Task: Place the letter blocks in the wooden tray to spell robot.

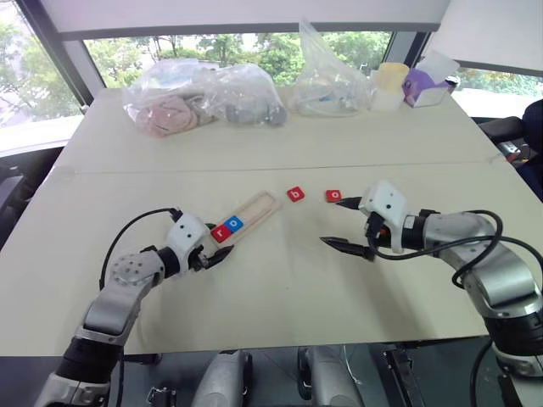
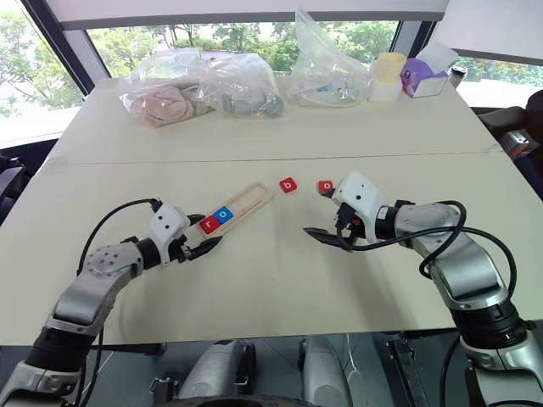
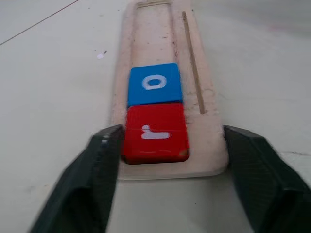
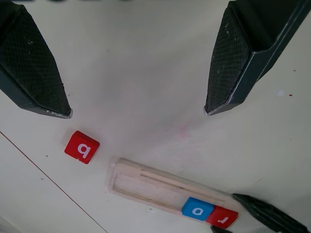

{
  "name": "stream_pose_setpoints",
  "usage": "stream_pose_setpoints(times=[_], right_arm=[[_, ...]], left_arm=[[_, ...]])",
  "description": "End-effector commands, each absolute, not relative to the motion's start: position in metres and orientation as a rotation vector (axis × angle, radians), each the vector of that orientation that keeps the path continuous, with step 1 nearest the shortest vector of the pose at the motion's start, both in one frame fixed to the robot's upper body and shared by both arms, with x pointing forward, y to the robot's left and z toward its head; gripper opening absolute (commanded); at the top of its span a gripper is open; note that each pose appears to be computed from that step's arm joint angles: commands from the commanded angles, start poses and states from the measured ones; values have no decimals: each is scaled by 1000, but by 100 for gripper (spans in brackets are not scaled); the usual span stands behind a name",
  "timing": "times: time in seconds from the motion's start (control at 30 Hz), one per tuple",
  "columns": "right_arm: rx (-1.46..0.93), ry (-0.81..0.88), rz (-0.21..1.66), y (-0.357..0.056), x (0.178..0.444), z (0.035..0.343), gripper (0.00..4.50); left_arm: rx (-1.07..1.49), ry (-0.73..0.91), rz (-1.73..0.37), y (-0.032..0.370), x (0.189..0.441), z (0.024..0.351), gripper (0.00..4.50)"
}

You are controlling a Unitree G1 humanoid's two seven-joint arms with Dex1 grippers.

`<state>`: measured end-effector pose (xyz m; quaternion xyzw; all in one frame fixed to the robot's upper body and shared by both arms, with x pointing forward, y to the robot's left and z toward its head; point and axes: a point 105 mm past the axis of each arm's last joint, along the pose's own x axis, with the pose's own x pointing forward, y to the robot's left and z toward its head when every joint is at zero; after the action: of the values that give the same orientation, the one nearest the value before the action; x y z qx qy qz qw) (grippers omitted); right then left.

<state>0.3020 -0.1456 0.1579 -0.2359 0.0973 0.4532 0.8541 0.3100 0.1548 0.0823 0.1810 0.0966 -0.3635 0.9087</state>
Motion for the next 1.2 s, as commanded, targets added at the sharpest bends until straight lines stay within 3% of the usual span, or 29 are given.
stream_pose_setpoints(times=[0.03, 0.17, 0.57, 0.93, 1.2], right_arm=[[-528, 166, 947, -145, 298, 169, 450], [-526, 170, 939, -146, 297, 168, 450], [-550, 181, 944, -149, 298, 169, 450], [-575, 182, 916, -158, 296, 174, 450], [-570, 187, 894, -160, 293, 173, 450]], left_arm=[[358, 285, -746, 159, 305, 63, 248], [335, 289, -795, 157, 297, 65, 248], [418, 234, -1229, 123, 256, 86, 248], [548, 159, -1352, 100, 292, 78, 248], [541, 157, -1356, 94, 299, 75, 248]])
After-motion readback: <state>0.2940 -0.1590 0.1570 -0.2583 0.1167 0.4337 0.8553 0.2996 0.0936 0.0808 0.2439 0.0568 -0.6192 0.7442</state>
